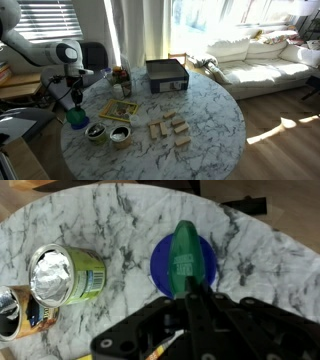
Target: Stack the lids then stack the cans
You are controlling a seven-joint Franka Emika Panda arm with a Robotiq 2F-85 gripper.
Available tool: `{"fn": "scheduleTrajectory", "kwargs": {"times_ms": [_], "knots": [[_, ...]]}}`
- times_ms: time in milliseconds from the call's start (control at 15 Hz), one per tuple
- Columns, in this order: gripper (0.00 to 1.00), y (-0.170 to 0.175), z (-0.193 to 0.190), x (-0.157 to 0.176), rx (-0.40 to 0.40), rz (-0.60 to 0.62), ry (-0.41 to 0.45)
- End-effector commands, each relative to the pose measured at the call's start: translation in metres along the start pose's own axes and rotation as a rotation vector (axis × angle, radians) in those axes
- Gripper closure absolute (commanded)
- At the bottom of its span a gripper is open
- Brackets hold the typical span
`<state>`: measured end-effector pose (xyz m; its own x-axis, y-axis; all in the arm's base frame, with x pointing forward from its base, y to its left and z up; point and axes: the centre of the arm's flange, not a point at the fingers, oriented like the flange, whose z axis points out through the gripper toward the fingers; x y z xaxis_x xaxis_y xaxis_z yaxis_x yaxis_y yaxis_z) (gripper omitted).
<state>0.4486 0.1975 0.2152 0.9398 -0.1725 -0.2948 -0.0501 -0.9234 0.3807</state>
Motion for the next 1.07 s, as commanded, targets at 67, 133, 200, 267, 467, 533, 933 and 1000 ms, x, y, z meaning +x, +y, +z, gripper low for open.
{"fn": "scheduleTrajectory", "kwargs": {"times_ms": [67, 133, 200, 267, 467, 533, 933, 1000], "knots": [[0.99, -0.006, 0.029, 0.006, -0.02, -0.002, 0.053], [0.99, -0.006, 0.031, 0.007, -0.025, 0.0, 0.061], [0.99, -0.006, 0.03, 0.008, -0.025, -0.001, 0.068], [0.99, -0.005, 0.033, 0.01, -0.029, 0.0, 0.07], [0.99, -0.001, 0.03, 0.011, -0.042, -0.003, 0.081], [0.99, 0.003, 0.027, 0.012, -0.051, -0.002, 0.085], [0.48, 0.016, 0.017, 0.015, -0.047, 0.02, 0.096], [0.41, 0.02, 0.012, 0.015, -0.045, 0.027, 0.106]]}}
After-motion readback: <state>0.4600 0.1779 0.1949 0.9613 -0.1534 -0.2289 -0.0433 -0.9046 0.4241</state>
